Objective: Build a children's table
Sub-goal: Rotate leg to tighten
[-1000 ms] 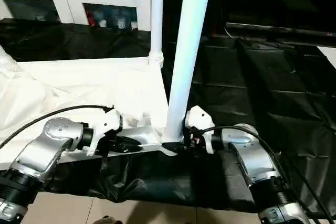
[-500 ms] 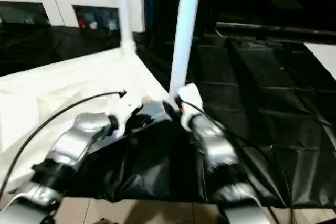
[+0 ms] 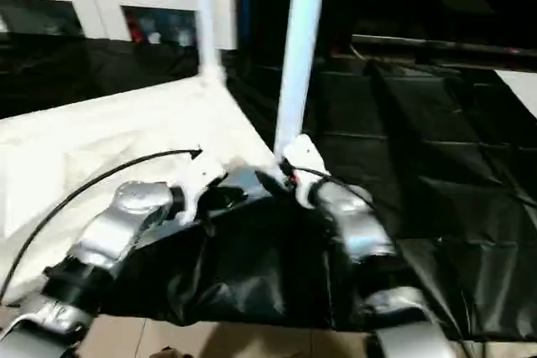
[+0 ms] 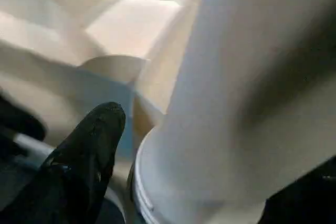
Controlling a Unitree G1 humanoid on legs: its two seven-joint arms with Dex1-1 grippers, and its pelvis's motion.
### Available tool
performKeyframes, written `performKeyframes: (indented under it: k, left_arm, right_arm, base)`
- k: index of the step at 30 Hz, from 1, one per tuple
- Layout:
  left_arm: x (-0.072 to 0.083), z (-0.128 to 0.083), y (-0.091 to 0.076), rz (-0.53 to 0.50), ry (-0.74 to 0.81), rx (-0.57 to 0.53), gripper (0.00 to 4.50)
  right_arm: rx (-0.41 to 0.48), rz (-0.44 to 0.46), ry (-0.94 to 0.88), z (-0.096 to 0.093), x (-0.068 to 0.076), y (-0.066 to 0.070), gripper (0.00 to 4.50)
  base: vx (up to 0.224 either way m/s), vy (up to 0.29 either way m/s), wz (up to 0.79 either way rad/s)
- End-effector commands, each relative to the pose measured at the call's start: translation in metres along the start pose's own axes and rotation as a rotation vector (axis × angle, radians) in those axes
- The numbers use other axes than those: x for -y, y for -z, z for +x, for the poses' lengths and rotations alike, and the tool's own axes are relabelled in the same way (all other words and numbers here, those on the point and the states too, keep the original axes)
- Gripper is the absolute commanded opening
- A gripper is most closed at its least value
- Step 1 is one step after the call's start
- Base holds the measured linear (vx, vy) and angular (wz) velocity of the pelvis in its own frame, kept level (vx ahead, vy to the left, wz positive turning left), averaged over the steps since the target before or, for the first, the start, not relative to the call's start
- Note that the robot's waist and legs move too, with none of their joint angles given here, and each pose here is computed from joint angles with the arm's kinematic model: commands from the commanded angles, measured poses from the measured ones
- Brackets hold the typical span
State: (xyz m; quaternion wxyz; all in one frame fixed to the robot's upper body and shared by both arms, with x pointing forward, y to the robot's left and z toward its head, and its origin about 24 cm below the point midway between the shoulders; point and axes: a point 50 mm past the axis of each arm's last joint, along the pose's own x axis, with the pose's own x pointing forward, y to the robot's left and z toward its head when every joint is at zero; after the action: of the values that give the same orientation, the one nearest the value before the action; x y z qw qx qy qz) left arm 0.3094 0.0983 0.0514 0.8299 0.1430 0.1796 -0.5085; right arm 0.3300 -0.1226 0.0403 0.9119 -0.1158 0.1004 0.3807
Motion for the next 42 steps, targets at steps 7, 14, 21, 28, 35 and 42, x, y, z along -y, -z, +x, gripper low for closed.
performKeyframes:
  k: [7,14,21,28,35,42]
  left_arm:
    - [0.011,-0.012,-0.010,0.086,0.214,0.073,0.00]
    - [0.011,-0.030,-0.001,0.097,0.322,0.032,0.00]
    - [0.012,-0.031,-0.001,0.094,0.338,0.028,0.00]
    - [0.013,-0.029,-0.001,0.088,0.332,0.034,0.00]
    - [0.006,-0.010,-0.009,0.047,0.151,0.056,0.00]
    - [0.006,0.033,-0.032,-0.024,-0.051,0.087,0.00]
  right_arm:
    - [0.017,-0.042,-0.334,-0.026,-0.009,-0.003,3.83]
    - [-0.051,-0.070,-0.533,-0.047,-0.017,0.003,3.58]
    - [-0.075,-0.059,-0.570,-0.049,-0.022,0.005,3.04]
    - [-0.076,-0.054,-0.573,-0.048,-0.026,0.005,2.65]
    - [-0.054,0.034,-0.309,-0.027,-0.025,0.012,2.62]
    - [-0.069,0.190,0.110,0.028,-0.038,0.011,2.62]
  base:
    - [0.000,0.000,0.00]
    - [0.000,0.000,0.00]
    - [0.000,0.000,0.00]
    - [0.000,0.000,0.00]
    - [0.000,0.000,0.00]
    - [0.000,0.000,0.00]
